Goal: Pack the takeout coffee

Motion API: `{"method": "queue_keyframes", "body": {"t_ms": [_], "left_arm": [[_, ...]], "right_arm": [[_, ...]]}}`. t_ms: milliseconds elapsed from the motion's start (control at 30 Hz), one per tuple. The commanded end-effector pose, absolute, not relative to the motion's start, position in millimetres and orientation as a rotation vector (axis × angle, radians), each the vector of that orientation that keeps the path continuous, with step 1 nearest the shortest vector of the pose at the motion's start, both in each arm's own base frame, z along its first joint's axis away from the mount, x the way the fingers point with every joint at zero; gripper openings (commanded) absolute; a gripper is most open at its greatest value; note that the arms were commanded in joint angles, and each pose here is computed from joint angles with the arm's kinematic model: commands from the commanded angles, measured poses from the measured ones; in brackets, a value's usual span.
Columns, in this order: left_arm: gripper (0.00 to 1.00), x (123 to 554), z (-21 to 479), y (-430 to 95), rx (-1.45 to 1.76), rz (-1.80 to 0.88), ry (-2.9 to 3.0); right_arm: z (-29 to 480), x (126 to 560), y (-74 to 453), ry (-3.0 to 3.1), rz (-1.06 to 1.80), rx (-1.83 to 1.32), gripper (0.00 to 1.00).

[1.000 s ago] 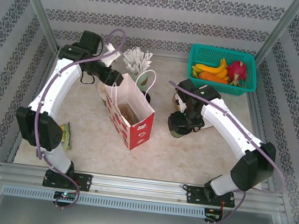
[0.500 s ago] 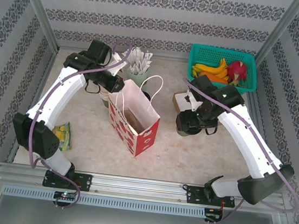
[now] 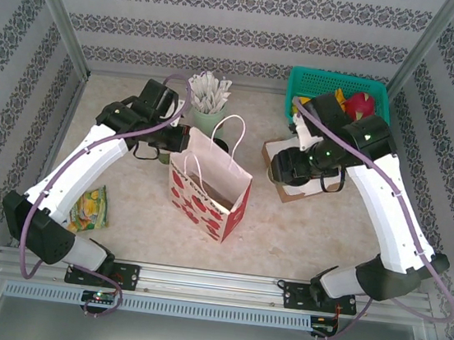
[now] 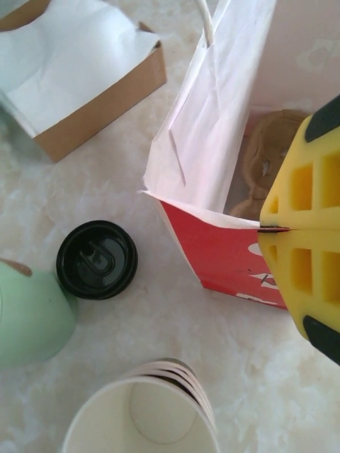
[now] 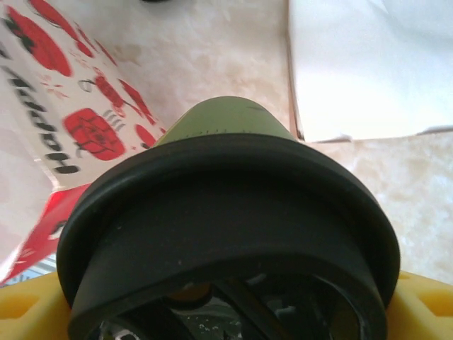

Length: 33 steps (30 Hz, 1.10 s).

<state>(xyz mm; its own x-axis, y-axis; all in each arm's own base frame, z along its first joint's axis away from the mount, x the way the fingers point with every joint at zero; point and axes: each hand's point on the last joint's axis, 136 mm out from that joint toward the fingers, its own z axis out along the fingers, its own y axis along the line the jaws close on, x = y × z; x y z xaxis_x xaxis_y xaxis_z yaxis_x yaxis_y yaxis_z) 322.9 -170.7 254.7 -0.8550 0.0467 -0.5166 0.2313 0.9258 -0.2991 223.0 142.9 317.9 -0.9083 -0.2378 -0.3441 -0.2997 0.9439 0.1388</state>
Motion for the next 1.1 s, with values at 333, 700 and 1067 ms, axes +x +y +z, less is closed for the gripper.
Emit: {"method": "queue_keyframes", "body": {"t_ms": [333,700,1067], "left_arm": [[0.00,333.3,264.8,-175.9,-0.030,-0.575,2.490],[0.01,332.5,267.5,-190.7,0.088,-0.635,2.490],[0.00,329.5,264.8,-193.4,0.153,-0.635,2.501]], "right_arm": [[361.0,208.0,177.2,2.679,0.429,-0.535,0.60],[359.7,211.3,210.8,2.683,0.434,-0.682,0.59],[334.8,216.1,258.2,2.718,0.591,-0.806,0.59]]}}
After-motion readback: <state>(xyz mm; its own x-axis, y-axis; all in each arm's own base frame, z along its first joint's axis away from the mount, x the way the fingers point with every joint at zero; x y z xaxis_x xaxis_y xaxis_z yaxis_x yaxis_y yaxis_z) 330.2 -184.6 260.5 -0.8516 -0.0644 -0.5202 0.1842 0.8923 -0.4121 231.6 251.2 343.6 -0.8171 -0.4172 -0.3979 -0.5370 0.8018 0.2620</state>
